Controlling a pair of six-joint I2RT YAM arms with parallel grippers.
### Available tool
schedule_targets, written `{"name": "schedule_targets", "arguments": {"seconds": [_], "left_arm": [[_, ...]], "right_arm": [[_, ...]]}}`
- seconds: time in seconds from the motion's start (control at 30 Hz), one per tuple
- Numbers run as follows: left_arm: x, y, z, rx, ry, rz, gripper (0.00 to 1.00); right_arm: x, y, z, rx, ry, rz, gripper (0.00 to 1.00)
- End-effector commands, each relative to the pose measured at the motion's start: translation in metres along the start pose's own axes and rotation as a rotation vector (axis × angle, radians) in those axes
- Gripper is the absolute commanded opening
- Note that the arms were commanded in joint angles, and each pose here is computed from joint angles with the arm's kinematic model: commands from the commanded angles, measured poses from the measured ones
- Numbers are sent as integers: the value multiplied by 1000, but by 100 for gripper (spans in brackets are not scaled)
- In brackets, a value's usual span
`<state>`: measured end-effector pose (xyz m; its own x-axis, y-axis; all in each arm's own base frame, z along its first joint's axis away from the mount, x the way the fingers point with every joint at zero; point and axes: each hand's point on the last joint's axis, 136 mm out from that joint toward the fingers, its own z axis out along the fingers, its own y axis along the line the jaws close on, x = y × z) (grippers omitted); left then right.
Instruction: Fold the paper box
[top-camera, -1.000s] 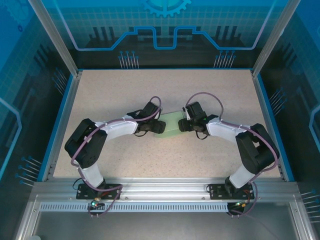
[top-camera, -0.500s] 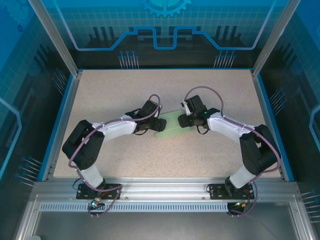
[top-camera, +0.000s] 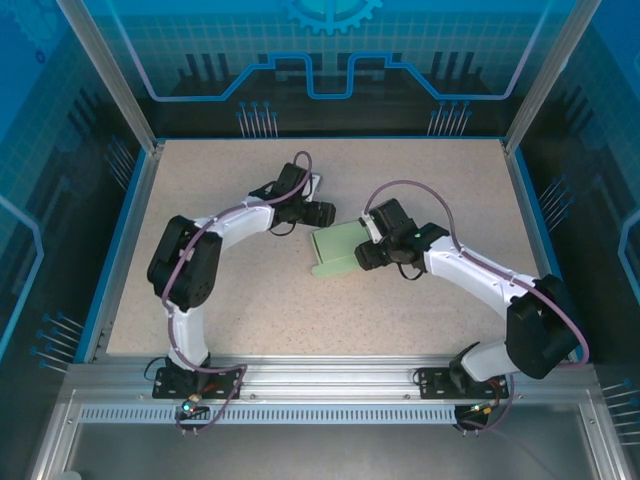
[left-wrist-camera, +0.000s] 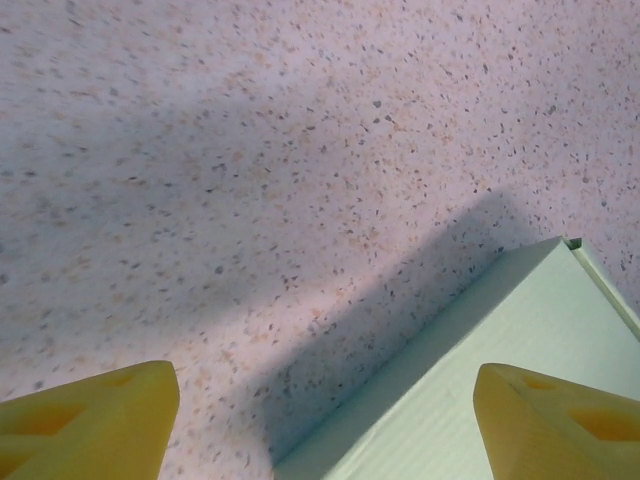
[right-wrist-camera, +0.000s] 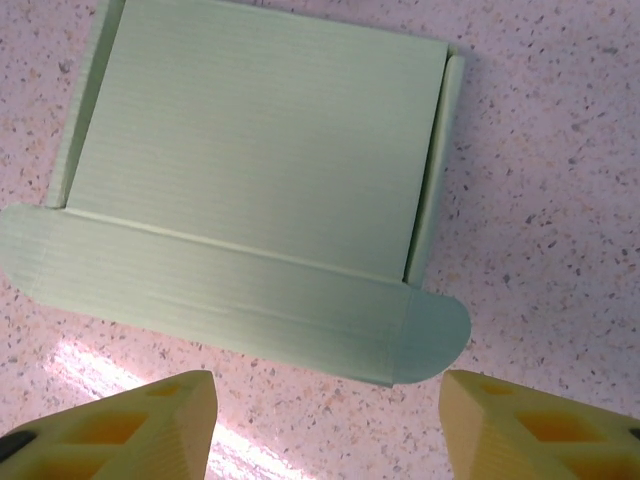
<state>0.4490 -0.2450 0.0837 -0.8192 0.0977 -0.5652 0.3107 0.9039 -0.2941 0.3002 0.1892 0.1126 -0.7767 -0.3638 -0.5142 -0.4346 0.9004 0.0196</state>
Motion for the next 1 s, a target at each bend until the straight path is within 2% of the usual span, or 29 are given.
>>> {"name": "schedule_targets", "arguments": {"seconds": [0.0,0.17,0.4,0.53,0.7,0.87,0.97], "left_arm": [[18,-18,9,115,132,0,78],[29,-37,14,237,208,-27,74],[53,-61,-5,381,252,-62,68],[77,-71,-18,418,284,-57,67],[94,-84,-32,508,299,-75,66],[89,-64,-24,364,274,-73,68],[83,-60,-22,328,259,-67,68]], "right_arm": [[15,8,-3,-39,51,-12,62],[24,25,-2,-134,115,-35,62],[32,32,-4,-217,155,-10,63],[43,38,-3,-308,191,48,63],[55,22,-4,-342,197,166,63],[67,3,-2,-330,180,285,63],[68,0,2,-370,162,356,63]]}}
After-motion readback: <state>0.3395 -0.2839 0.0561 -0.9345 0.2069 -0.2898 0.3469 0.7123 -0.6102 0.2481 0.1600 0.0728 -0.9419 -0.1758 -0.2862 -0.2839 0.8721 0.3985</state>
